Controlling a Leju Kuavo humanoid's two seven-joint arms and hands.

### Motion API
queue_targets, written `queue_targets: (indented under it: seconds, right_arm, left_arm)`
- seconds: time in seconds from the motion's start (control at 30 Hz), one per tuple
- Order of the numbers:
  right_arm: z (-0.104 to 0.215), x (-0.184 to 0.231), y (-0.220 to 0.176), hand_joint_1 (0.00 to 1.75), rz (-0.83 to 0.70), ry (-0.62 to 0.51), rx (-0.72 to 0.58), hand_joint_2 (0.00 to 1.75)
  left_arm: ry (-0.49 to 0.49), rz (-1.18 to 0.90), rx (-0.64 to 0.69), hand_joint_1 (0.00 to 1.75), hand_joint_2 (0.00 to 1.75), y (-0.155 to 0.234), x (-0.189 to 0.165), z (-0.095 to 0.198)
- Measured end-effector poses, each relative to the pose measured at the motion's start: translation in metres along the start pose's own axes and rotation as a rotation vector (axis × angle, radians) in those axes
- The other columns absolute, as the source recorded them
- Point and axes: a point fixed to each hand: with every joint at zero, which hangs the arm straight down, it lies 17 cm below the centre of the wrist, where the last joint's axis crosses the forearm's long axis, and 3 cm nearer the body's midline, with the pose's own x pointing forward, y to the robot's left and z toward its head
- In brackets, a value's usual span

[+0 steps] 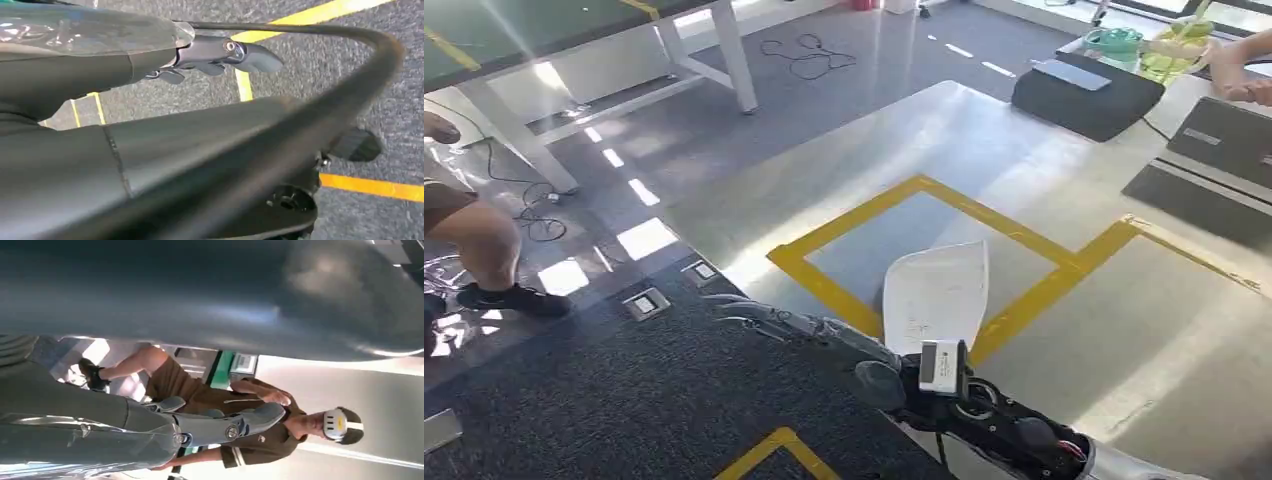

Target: Take the parts from the cabinet and place them on the table.

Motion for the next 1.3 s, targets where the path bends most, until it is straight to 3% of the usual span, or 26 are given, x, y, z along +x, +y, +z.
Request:
queue_targets:
  seconds: [1.3]
  right_arm:
    - [-0.0011,0.0015,0.0026,0.00,-0.007,-0.001,0.020,0.00]
  left_arm:
    - [-0.005,0.004,0.013,0.00,0.00,0.0055,0.0023,-0.0008]
